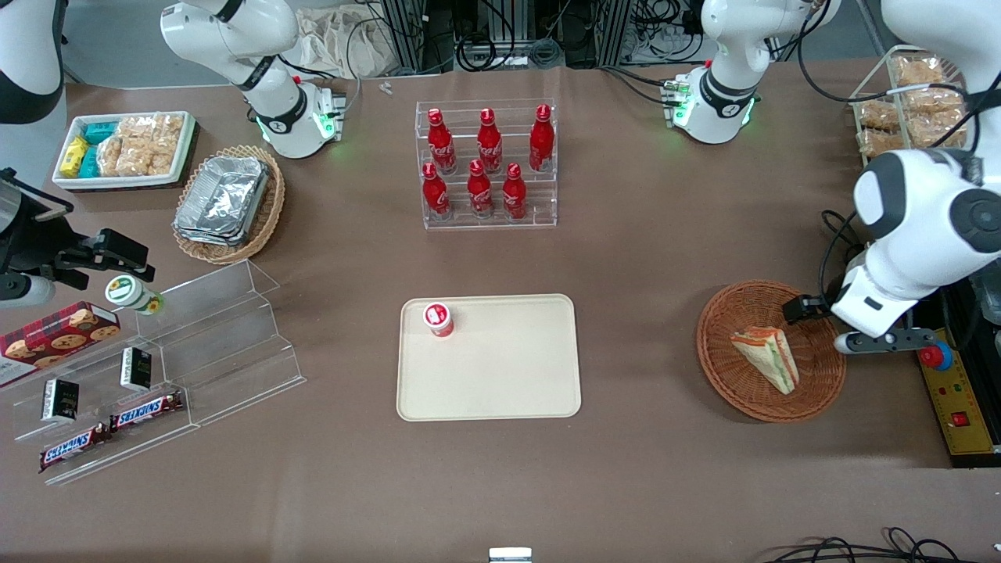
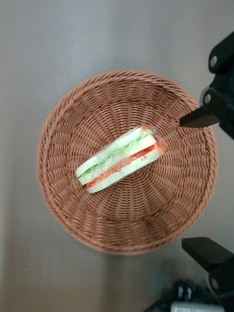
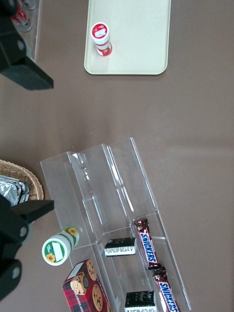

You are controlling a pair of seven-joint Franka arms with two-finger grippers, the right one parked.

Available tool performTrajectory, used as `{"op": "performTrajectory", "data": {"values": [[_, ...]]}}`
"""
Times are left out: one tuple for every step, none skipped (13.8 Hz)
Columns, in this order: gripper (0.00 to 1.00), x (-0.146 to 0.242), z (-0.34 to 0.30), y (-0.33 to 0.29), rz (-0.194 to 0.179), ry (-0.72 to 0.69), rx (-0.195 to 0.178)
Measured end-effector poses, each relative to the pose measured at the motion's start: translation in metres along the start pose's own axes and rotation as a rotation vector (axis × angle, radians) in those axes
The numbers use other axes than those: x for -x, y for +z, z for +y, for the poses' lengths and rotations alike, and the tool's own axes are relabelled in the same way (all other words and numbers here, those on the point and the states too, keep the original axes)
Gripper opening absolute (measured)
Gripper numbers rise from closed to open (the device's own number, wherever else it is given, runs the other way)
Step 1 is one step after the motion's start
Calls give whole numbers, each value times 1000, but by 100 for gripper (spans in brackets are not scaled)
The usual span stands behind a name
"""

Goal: Place sandwich from basket to tray
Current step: 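Lower the left gripper and close it on the sandwich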

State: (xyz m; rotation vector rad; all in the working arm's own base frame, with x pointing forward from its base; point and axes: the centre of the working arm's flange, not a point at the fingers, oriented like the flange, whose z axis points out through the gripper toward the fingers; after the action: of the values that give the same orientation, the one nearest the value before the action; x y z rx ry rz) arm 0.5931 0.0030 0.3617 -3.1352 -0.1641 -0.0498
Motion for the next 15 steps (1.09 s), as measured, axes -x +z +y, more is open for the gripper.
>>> {"op": "performTrajectory", "data": {"values": [[100, -1, 2, 12, 2, -24, 4], [100, -3, 3, 24, 1, -44, 7], [100, -5, 3, 34, -3, -71, 10], [100, -7, 4, 41, -3, -113, 12], [100, -9, 4, 47, 1, -160, 15], [100, -10, 5, 50, 5, -200, 18], [100, -11, 7, 53, 5, -236, 20], [100, -12, 8, 57, 7, -274, 23], [100, -13, 9, 61, 10, -310, 26], [100, -15, 10, 66, 10, -344, 28], [100, -17, 11, 69, 8, -370, 30], [100, -19, 12, 73, 5, -387, 31], [100, -20, 12, 75, 1, -395, 31], [100, -20, 12, 80, -5, -400, 30], [100, -19, 12, 86, -11, -403, 30]]}}
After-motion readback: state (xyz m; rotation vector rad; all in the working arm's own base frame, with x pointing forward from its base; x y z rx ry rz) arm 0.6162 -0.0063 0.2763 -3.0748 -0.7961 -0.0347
